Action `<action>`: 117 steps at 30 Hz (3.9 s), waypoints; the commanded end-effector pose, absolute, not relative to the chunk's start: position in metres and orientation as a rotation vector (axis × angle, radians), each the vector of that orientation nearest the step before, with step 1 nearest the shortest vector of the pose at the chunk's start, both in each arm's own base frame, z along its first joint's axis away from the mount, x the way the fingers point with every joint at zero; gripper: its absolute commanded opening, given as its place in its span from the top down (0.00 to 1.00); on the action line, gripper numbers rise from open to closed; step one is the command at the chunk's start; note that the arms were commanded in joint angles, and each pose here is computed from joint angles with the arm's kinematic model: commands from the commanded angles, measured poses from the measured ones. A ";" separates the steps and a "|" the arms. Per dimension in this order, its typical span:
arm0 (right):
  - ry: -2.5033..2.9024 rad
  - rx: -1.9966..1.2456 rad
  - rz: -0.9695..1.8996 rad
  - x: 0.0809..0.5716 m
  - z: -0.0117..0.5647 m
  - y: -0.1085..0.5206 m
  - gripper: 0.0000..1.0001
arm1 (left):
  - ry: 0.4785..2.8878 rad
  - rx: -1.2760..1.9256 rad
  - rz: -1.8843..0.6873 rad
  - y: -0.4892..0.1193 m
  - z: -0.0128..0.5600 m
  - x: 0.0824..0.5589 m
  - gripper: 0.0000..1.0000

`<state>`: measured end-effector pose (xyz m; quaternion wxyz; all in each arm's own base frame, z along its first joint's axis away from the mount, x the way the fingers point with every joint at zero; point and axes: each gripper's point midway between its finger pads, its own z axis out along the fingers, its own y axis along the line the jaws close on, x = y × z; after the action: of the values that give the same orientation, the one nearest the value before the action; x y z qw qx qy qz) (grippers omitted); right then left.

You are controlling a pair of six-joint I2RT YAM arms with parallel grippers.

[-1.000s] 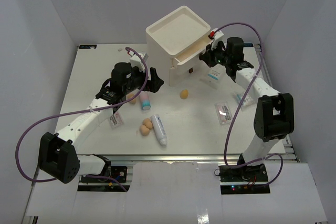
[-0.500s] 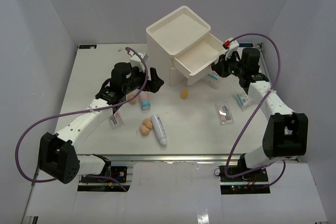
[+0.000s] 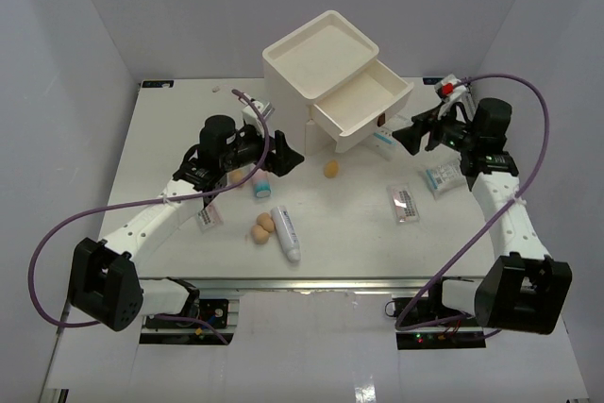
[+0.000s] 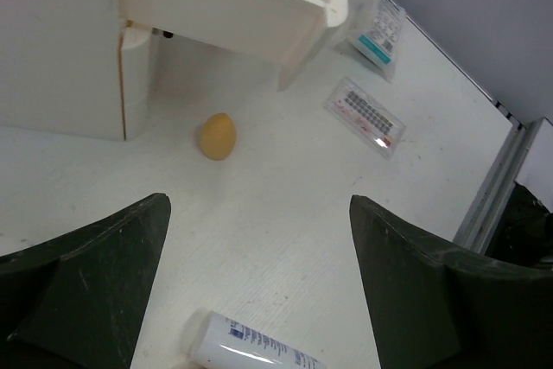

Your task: Organize the makeup

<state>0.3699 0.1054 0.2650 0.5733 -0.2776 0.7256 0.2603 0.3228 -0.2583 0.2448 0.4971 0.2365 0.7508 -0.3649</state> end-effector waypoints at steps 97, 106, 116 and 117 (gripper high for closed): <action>1.434 -0.892 0.902 0.248 0.255 0.124 0.26 | 1.595 0.393 -0.715 -0.420 0.312 0.456 0.53; 1.428 -0.911 0.950 0.242 0.253 0.126 0.23 | 1.537 0.380 -0.764 -0.422 0.355 0.451 0.25; 1.309 -1.153 1.064 0.211 0.234 0.166 0.23 | 1.474 0.464 -0.719 -0.343 0.387 0.368 0.25; 1.289 -1.204 1.061 0.207 0.234 0.176 0.23 | 1.477 0.466 -0.702 -0.329 0.384 0.359 0.25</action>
<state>0.2269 0.1453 0.2405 0.5429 -0.4314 0.5806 0.4267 0.4071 -0.3847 0.3306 0.6135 0.1963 0.6969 -0.3152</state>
